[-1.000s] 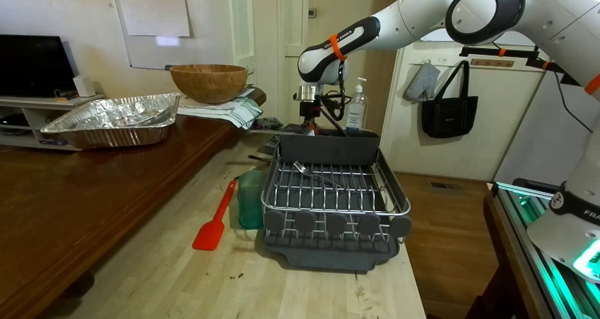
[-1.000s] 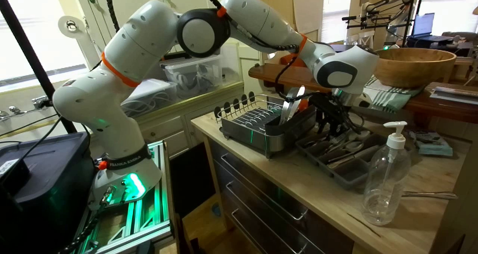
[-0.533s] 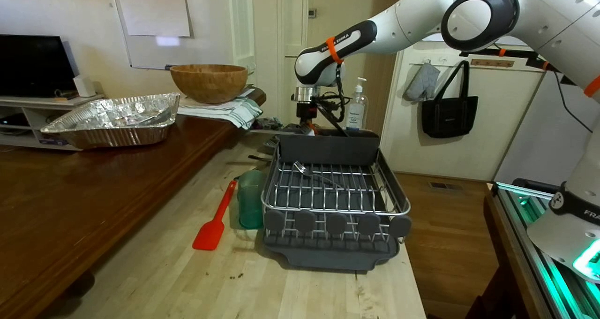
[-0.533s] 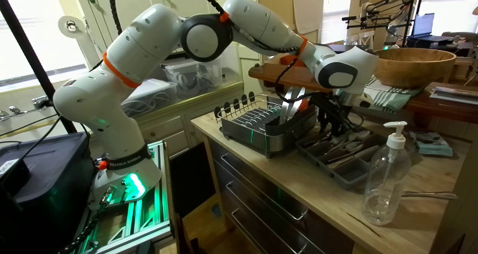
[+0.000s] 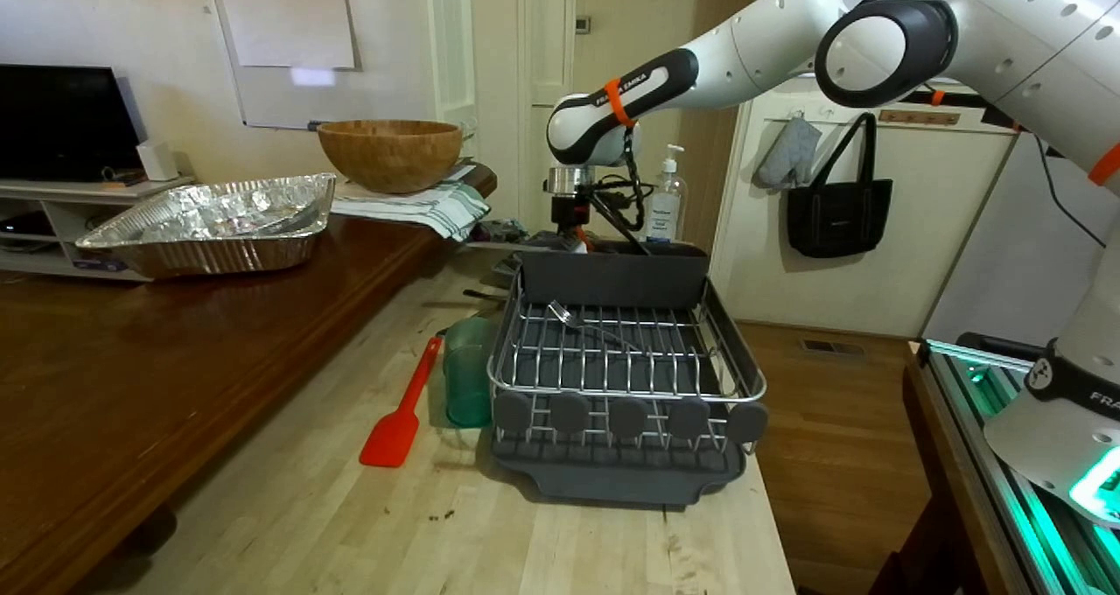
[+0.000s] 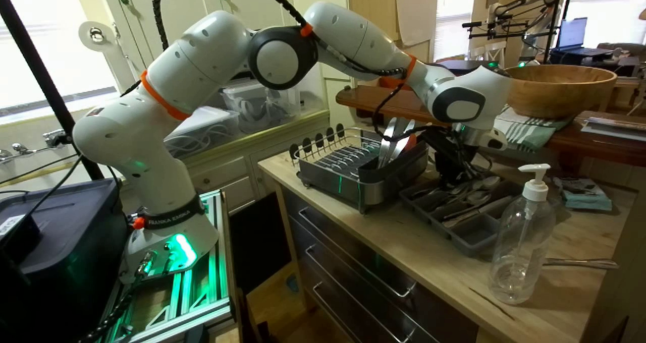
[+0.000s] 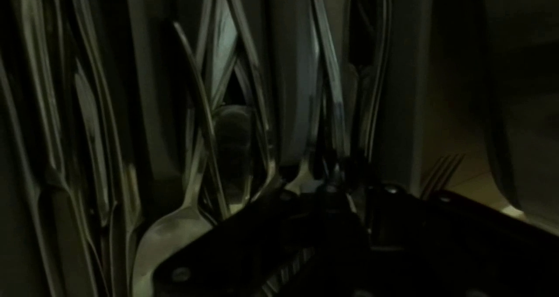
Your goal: Move the fork to the left rack
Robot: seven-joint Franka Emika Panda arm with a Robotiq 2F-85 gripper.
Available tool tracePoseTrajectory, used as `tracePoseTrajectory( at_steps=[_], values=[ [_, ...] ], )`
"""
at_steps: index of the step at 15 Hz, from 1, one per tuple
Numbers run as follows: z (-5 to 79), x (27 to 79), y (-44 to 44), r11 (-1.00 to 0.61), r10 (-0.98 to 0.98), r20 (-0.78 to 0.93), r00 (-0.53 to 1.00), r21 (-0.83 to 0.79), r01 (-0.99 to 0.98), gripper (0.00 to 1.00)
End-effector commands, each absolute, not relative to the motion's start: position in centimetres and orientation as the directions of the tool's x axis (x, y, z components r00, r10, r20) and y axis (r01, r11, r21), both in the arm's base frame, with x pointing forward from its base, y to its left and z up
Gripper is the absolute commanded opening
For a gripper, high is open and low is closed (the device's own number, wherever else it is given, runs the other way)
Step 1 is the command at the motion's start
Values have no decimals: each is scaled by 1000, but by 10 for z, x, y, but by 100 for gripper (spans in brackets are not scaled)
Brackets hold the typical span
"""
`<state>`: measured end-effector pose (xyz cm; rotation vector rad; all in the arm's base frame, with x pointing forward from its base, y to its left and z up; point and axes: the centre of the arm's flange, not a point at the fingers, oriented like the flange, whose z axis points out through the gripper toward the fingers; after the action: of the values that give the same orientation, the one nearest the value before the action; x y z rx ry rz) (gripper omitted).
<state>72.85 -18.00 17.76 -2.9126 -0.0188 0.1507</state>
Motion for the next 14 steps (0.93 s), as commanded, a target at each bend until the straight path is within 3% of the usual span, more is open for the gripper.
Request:
tracePoseTrajectory(
  at_steps=[1, 2, 3, 4, 5, 6, 7, 8, 9, 11, 14],
  values=[
    [151, 744, -173, -988, 2, -147, 989, -151, -20, 44],
    [151, 744, -171, -991, 1, -160, 987, -129, -20, 41],
    [149, 744, -169, -993, 2, -173, 985, -114, -18, 19],
    [149, 745, -167, -995, -1, -183, 983, -96, -19, 7],
    [149, 745, -167, -997, 3, -192, 981, -79, -12, 3],
    [149, 744, -165, -997, 8, -202, 979, -74, -7, 0],
    [149, 744, -163, -998, 14, -209, 978, -67, 0, 39],
    [149, 744, -162, -998, 13, -210, 978, -57, 1, 5],
    [149, 745, -162, -999, 9, -214, 977, -51, -2, 7],
    [153, 744, -160, -999, 15, -218, 976, -55, 3, 0],
    [171, 739, -164, -996, 19, -211, 977, -94, -1, 0]
  ],
)
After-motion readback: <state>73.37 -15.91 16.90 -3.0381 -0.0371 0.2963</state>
